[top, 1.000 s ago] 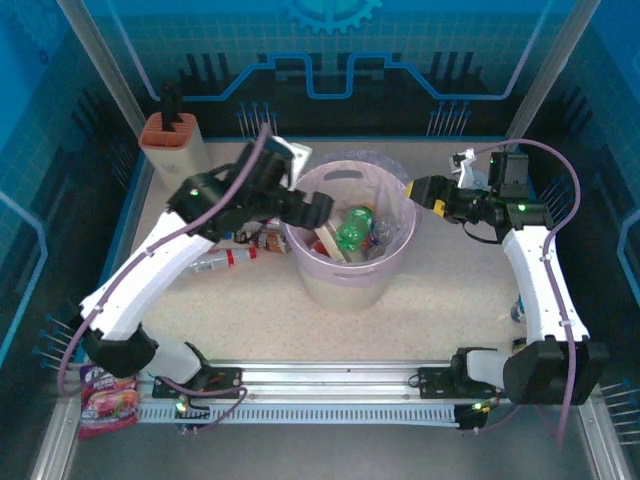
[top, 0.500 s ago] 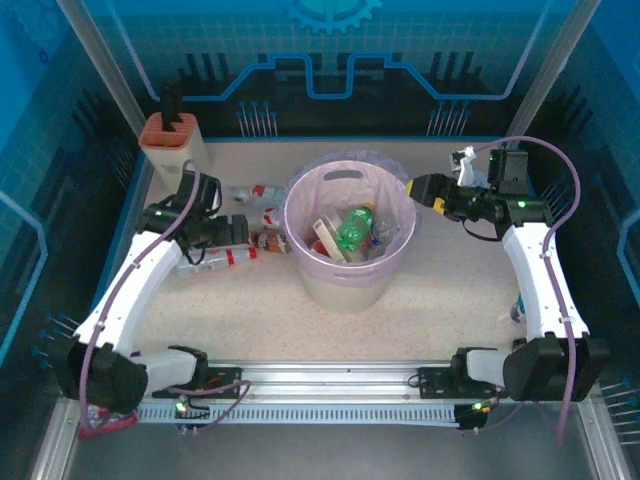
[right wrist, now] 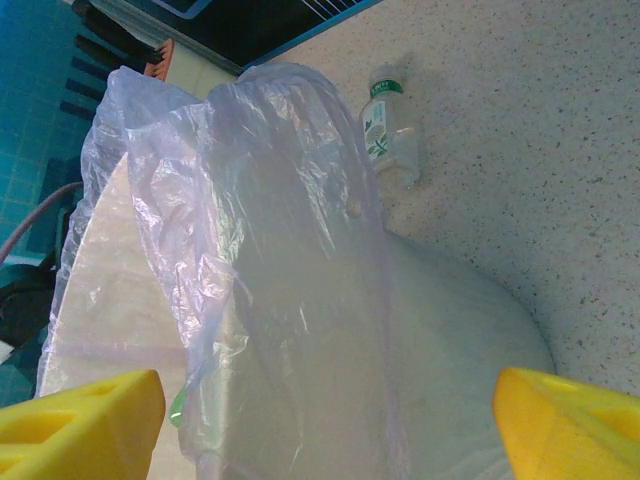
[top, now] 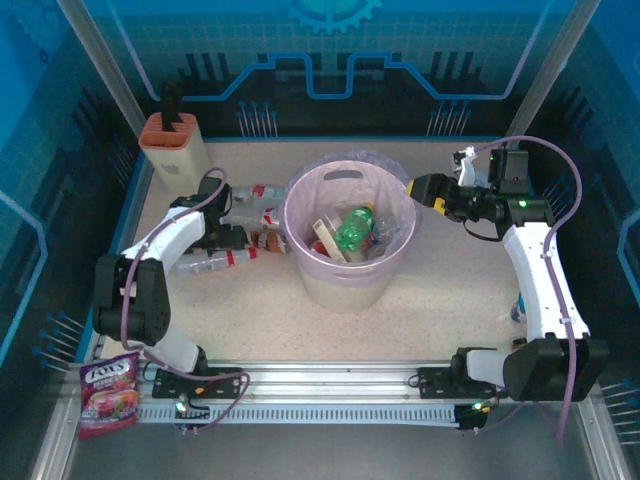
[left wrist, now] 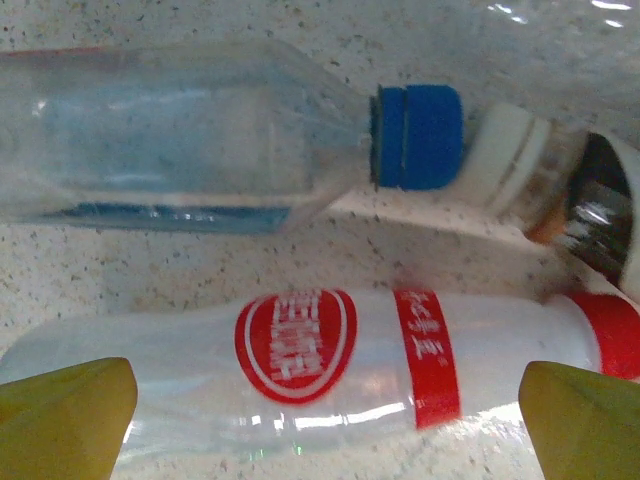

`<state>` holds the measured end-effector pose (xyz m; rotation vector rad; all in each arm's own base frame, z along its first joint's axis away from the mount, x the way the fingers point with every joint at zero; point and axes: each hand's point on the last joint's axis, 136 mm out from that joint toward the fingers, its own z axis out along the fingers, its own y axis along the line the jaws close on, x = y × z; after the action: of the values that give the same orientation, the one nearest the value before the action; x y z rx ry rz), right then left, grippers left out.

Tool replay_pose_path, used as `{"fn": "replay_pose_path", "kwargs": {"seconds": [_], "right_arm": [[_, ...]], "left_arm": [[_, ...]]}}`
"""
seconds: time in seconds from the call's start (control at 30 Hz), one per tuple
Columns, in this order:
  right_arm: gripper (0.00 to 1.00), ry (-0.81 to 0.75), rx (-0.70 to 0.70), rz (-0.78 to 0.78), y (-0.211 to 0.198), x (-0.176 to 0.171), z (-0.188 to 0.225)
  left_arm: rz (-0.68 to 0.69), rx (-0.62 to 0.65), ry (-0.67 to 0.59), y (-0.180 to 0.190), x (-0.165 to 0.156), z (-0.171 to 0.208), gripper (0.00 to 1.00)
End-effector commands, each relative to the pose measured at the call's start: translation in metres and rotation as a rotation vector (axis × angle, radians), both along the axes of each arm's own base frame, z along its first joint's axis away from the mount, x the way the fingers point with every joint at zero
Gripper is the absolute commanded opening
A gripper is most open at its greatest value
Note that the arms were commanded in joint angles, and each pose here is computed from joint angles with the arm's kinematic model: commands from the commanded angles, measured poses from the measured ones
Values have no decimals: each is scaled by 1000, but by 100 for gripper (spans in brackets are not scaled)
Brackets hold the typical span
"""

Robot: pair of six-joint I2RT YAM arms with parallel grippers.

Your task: Put the plastic bottles in the bin

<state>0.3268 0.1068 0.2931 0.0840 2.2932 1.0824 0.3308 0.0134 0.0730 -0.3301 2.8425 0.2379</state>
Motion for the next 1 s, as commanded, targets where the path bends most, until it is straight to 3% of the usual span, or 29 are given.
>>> {"fn": "replay_pose_path", "kwargs": {"seconds": [0.0, 0.37, 0.63, 0.97], "right_arm": [[86, -34, -14, 16, 3, -2, 13], [86, -26, -10, 12, 3, 1, 8], [86, -30, -17, 13, 2, 0, 9], [86, -32, -16, 13, 2, 3, 10]], "left_arm": [[-11, 5, 45, 2, -5, -14, 99], [-5, -63, 117, -22, -55, -24, 99], [-8, -116, 188, -47, -65, -48, 99], [-13, -125, 148, -79, -79, -24, 99]]}}
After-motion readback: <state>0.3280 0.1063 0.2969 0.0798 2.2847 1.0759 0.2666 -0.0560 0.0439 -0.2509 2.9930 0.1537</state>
